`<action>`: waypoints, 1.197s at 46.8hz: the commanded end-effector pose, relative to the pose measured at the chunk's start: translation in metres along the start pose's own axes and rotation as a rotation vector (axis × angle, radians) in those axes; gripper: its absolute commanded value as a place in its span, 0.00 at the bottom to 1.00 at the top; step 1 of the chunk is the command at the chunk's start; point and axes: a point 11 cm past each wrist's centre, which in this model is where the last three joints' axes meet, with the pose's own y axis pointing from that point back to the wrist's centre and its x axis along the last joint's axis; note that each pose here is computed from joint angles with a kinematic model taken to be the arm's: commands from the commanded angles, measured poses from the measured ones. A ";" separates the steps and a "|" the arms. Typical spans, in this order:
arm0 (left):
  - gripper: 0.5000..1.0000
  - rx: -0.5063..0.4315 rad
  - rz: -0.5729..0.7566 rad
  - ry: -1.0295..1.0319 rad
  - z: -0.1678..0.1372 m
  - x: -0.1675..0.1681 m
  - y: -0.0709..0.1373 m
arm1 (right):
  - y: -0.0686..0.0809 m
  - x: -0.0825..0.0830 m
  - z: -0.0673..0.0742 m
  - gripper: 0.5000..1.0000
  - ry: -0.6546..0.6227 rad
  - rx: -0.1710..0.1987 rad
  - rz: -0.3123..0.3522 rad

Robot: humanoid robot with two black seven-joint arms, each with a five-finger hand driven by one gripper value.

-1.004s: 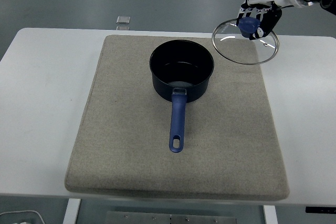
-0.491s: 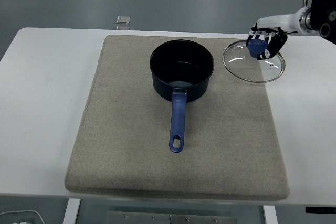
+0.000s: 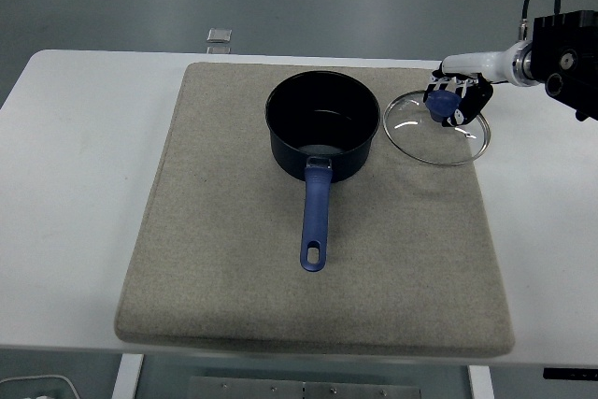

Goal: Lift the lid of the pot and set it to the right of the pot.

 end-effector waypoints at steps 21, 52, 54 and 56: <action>1.00 0.001 0.000 0.000 -0.001 0.000 0.000 | -0.010 -0.016 -0.004 0.67 -0.003 0.011 -0.018; 1.00 -0.001 0.001 0.000 0.000 0.000 0.000 | 0.021 0.047 -0.031 0.83 -0.190 0.157 0.060; 1.00 0.002 0.000 0.000 -0.001 0.000 0.000 | 0.023 0.051 -0.029 0.83 -0.235 0.172 0.078; 1.00 -0.001 0.000 0.000 0.000 0.000 0.000 | 0.026 0.054 -0.022 0.83 -0.287 0.174 0.099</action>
